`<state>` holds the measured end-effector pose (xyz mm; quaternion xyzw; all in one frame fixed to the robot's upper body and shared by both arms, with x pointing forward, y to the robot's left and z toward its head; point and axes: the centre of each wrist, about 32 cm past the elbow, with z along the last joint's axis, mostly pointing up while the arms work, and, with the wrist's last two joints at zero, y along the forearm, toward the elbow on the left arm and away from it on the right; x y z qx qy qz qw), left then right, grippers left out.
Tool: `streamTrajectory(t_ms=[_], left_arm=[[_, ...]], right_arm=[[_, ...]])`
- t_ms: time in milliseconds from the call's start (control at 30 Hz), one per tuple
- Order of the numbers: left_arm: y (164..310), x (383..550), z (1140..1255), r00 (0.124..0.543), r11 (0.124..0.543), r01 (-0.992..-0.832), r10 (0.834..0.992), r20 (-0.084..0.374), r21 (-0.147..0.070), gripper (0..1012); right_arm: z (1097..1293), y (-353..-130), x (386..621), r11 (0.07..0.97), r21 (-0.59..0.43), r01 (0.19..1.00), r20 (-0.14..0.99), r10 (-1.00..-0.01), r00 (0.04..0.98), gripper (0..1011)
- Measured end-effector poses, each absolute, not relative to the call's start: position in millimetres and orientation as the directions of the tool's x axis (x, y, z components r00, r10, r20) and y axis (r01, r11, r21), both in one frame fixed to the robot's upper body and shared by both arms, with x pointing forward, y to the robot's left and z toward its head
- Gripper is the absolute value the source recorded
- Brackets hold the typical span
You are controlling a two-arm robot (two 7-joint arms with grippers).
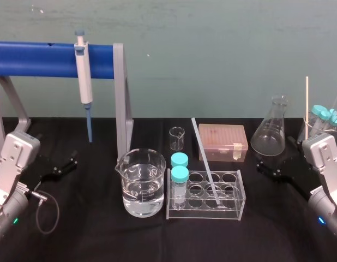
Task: Pick up the stirring rod with one hand, then place it down.
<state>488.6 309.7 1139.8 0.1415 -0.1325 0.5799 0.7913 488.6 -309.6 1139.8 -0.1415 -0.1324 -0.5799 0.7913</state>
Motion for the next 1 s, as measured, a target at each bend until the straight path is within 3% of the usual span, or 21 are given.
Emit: streamTrajectory(t_ms=[1000], left_arm=[[309.6, 488.6, 1139.8, 0.292, 0.287, -0.955, 0.880, 0.374, 0.070, 1000]], right_arm=[[1139.8, -309.7, 488.6, 0.287, -0.070, 0.955, 0.374, -0.880, 0.292, 1000]])
